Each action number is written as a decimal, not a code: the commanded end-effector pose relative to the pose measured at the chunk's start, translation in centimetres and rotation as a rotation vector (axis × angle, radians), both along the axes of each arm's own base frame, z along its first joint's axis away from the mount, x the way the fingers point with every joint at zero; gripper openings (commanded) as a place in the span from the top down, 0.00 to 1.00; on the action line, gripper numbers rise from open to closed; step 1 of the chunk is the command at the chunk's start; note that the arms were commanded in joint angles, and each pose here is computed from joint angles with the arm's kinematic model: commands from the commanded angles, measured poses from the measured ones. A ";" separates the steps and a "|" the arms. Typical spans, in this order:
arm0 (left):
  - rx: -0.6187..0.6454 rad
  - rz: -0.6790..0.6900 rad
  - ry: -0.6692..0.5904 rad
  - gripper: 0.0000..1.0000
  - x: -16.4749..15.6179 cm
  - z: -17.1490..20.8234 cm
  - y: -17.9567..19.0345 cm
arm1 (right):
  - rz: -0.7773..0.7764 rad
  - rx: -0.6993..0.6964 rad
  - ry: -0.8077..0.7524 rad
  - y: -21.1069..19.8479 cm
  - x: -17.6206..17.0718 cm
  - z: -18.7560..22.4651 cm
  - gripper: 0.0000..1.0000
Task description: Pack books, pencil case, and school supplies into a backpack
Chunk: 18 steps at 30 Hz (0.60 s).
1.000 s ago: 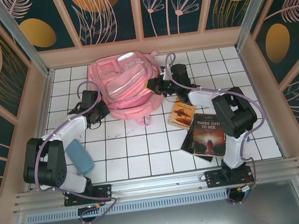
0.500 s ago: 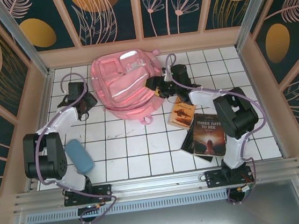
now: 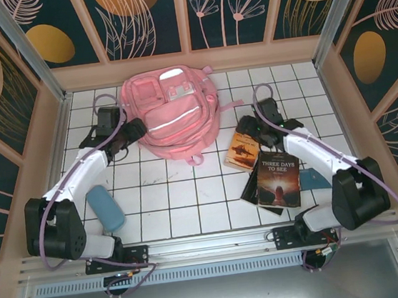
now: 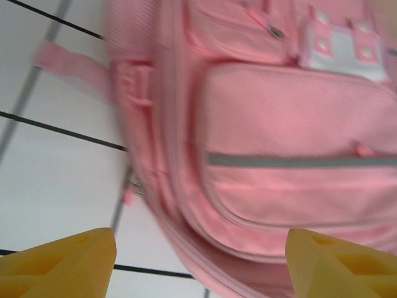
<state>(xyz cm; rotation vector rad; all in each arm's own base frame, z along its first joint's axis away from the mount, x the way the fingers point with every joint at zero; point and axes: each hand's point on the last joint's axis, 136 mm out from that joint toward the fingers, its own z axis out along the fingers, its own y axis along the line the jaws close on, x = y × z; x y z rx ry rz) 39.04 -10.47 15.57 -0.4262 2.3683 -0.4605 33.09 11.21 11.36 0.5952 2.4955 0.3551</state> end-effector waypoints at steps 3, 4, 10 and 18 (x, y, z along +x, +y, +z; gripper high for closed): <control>-0.066 -0.124 -0.041 0.27 0.8 1.4 -5.8 | -0.052 -0.077 0.219 -3.9 -6.3 -5.3 0.12; -0.072 -0.133 -0.034 0.27 0.7 1.4 -6.6 | -0.052 -0.056 0.236 -3.8 -6.8 -6.0 0.11; -0.127 -0.199 -0.012 0.28 0.8 1.3 -10.6 | -0.019 0.043 0.269 -2.0 -6.3 -8.6 0.11; -0.172 -0.295 0.030 0.31 0.9 0.9 -14.9 | 0.084 0.345 0.186 4.3 -1.7 -7.6 0.16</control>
